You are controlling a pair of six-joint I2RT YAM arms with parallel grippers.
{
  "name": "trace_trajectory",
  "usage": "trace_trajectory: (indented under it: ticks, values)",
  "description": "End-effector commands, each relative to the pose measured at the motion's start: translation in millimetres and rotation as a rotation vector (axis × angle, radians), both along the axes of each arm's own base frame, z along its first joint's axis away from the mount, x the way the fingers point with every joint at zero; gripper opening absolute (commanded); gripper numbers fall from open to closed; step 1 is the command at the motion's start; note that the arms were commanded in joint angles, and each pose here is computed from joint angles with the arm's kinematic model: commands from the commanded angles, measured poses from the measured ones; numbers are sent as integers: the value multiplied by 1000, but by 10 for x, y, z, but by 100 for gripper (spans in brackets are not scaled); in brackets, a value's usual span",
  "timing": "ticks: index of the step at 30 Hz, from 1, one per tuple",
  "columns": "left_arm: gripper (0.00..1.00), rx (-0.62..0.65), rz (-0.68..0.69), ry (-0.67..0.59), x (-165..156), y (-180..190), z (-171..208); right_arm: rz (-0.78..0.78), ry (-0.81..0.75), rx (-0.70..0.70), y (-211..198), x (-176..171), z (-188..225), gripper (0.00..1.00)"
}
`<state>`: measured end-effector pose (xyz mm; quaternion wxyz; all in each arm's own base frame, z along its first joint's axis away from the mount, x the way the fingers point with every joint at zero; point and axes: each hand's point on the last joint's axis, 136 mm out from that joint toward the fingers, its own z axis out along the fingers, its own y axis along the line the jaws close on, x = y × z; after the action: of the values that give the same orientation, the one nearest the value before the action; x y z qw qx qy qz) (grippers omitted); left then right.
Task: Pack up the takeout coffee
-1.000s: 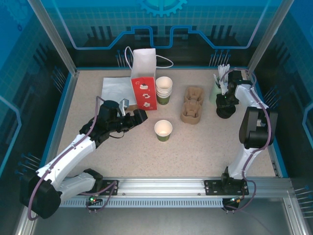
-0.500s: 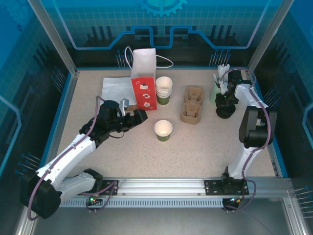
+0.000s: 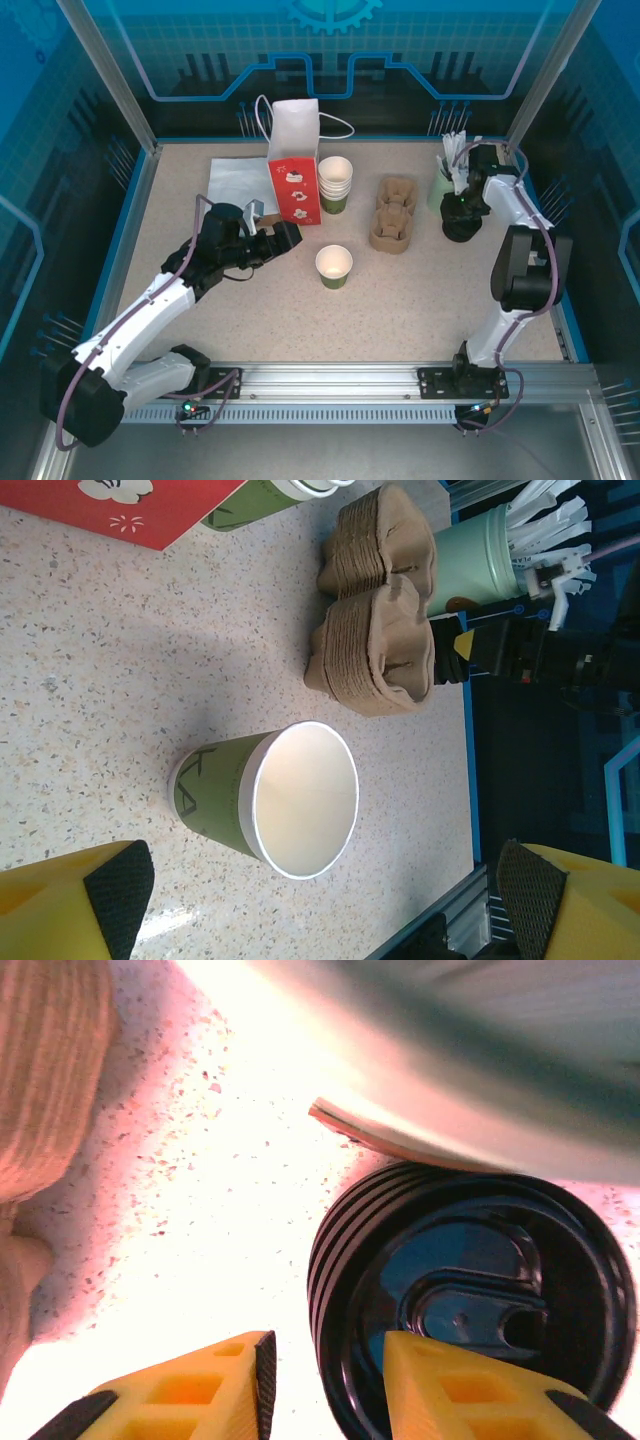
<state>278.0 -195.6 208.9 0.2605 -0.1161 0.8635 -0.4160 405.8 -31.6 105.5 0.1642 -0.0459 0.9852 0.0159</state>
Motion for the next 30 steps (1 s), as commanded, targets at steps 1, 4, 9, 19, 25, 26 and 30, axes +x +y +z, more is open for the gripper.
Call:
trace_trajectory:
  ticks: [1, 4, 9, 19, 25, 26, 30]
  values:
    - [93, 17, -9, -34, 15, -6, 92, -30, -67, 20, -28, -80, 319, 38]
    - [92, 17, -3, -35, 4, 11, 89, -38, -108, 20, -24, -128, 488, 40]
    - [93, 24, 0, -40, -15, 32, 97, -93, -220, 87, -59, -246, 865, 43]
    - [93, 30, 14, -57, -14, 65, 147, -412, -402, 307, -675, -628, 1311, 49]
    - [93, 31, 13, -66, -14, 66, 180, -574, -283, 454, -904, -569, 846, 46]
    - [93, 32, 14, -65, -15, 69, 180, -587, -266, 477, -911, -523, 768, 45]
    - [93, 33, 15, -65, -23, 75, 180, -630, -210, 575, -933, -321, 481, 43]
